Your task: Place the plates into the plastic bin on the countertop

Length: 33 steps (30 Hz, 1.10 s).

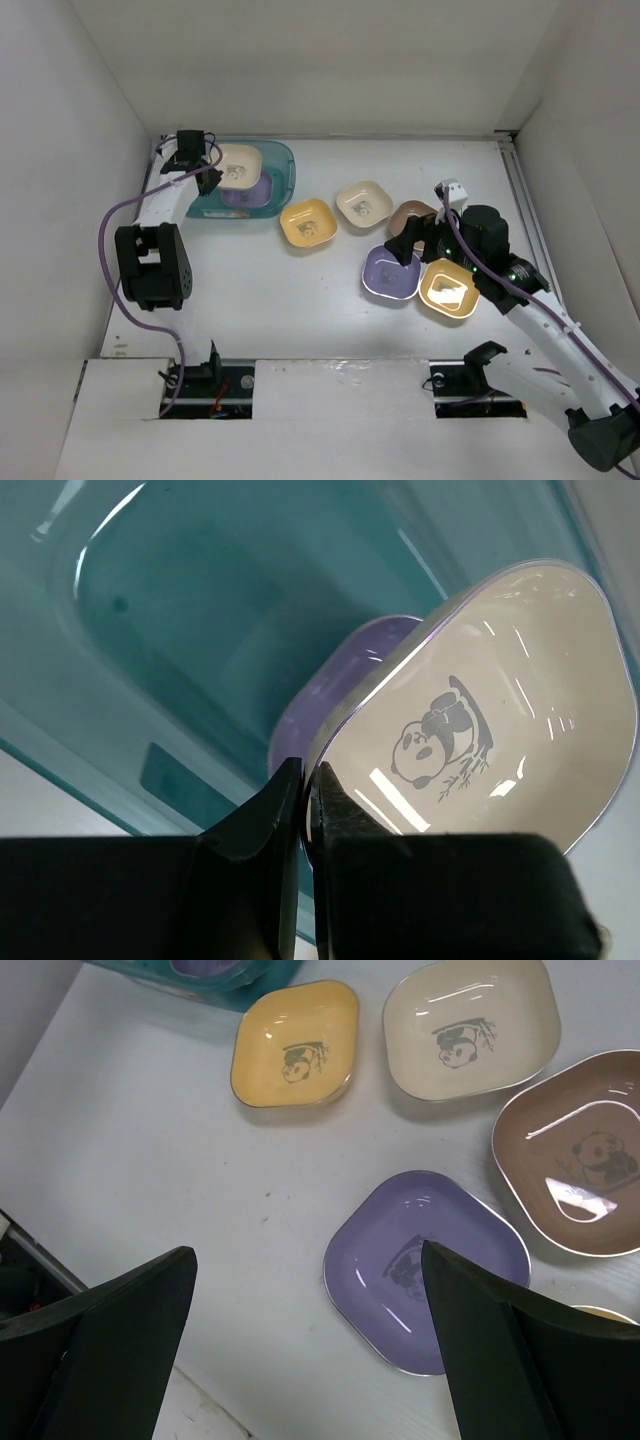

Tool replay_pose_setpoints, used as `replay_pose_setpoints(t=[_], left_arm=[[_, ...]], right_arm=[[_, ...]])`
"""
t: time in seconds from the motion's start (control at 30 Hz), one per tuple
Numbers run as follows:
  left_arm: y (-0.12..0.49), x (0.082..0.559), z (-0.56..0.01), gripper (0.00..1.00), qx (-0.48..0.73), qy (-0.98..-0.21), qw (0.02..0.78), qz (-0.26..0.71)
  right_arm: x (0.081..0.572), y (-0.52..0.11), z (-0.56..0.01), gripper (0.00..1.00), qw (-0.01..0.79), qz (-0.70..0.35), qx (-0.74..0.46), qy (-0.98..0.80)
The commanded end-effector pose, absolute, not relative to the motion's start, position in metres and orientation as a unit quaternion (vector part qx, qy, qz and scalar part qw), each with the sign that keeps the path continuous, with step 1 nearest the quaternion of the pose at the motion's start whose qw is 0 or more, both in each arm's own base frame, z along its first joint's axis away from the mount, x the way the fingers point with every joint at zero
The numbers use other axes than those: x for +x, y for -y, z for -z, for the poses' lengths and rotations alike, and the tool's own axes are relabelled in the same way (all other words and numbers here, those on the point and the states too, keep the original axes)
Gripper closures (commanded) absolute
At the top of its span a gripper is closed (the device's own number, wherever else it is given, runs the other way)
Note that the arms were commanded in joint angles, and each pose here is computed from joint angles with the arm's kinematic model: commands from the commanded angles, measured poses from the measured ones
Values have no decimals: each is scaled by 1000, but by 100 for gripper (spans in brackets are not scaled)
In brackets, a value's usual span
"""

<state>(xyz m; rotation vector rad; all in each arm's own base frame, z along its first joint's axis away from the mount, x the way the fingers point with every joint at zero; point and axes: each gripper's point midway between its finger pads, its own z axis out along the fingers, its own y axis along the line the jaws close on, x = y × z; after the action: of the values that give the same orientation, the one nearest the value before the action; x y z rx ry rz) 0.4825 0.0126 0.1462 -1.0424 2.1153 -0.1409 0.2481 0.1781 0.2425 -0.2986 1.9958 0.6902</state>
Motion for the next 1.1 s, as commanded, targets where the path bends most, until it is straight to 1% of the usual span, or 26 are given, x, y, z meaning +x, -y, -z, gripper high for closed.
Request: replay_pose_setpoints(t=[0.0, 0.1, 0.13, 0.17, 0.2, 0.33, 0.37, 0.47, 0.5, 0.6, 0.63, 0.7, 0.73, 0.83, 0.87, 0.93, 1.0, 1.07], left_arm=[[-17, 492, -157, 100, -396, -831, 382, 87], [-7, 496, -157, 99, -382, -834, 383, 113], [-5, 495, -162, 94, -378, -832, 387, 121], [-2, 493, -162, 86, -376, -833, 387, 128], [2, 495, -164, 61, -365, -834, 392, 129], [14, 490, -185, 20, -353, -829, 412, 134], [12, 487, -195, 1, -353, -824, 422, 133], [37, 475, -206, 0, -330, -826, 432, 146], [53, 468, -217, 0, -316, -825, 444, 146], [81, 447, -206, 0, -302, -839, 437, 119], [107, 434, -193, 0, -283, -852, 423, 117], [130, 415, -174, 0, -280, -866, 399, 109], [144, 399, -158, 0, -274, -875, 388, 91], [161, 375, -133, 0, -301, -877, 363, 92], [163, 361, -111, 0, -298, -885, 347, 84], [170, 361, -100, 0, -313, -878, 347, 104], [173, 358, -87, 0, -308, -883, 341, 99], [168, 356, -70, 4, -322, -883, 332, 80]], right_arm=[[253, -187, -261, 0, 510, -304, -129, -794], [253, -182, -262, 0, 514, -296, -122, -795], [253, -182, -262, 0, 514, -296, -122, -795], [251, -181, -263, 0, 516, -294, -126, -795], [251, -181, -263, 0, 516, -294, -126, -795], [252, -179, -262, 0, 518, -289, -122, -796], [253, -179, -262, 0, 518, -289, -122, -796], [253, -176, -265, 0, 525, -284, -117, -794], [254, -175, -265, 0, 526, -281, -114, -795], [255, -174, -260, 0, 524, -276, -111, -798], [256, -172, -260, 0, 526, -272, -108, -798], [260, -171, -260, 0, 527, -270, -105, -799], [260, -171, -260, 0, 527, -270, -105, -799], [260, -171, -255, 0, 524, -268, -105, -802], [258, -172, -255, 0, 522, -272, -108, -801], [257, -175, -254, 0, 520, -279, -113, -800], [256, -176, -254, 0, 518, -283, -116, -799], [255, -176, -249, 0, 514, -281, -116, -802]])
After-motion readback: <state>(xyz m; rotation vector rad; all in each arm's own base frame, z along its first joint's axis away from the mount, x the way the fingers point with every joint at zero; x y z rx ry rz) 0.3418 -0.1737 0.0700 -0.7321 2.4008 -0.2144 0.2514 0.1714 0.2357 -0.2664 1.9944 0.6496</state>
